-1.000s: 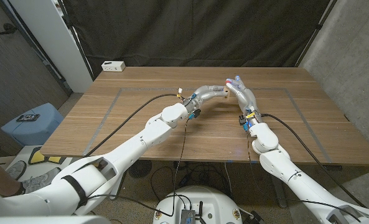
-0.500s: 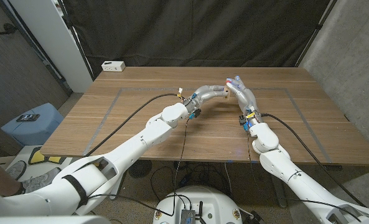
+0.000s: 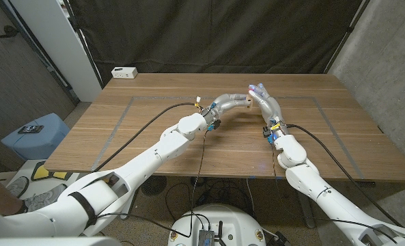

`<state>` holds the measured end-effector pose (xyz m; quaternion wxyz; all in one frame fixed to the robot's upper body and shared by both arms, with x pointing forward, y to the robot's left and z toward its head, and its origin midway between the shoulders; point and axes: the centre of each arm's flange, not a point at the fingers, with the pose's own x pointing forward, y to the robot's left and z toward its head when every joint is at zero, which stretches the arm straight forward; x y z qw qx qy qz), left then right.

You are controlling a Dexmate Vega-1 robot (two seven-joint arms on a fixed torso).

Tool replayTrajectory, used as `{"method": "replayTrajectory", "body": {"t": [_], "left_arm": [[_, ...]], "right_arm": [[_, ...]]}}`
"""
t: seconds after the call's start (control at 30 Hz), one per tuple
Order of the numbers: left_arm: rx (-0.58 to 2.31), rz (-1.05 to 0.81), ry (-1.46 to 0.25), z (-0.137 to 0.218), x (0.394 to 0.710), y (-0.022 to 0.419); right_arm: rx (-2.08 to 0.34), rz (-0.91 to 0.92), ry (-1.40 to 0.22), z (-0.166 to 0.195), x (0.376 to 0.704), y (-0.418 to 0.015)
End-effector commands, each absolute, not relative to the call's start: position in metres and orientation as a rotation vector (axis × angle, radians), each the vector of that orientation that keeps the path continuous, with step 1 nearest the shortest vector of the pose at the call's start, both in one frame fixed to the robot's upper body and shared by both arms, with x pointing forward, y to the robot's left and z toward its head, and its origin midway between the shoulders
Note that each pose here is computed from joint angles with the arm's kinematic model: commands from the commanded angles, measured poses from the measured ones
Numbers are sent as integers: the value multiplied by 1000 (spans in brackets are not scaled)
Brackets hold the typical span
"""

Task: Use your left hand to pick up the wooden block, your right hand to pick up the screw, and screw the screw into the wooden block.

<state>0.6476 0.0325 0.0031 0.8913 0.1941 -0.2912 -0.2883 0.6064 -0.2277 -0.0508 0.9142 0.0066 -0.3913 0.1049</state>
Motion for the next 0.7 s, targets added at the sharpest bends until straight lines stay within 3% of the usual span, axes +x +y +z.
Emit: {"method": "replayTrajectory", "body": {"t": [0.03, 0.7], "left_arm": [[416, -603, -614, 5, 646, 32], [424, -613, -613, 3, 644, 35]], "right_arm": [[3, 235, -810, -48, 606, -231], [-106, 286, -799, -32, 601, -253]]}}
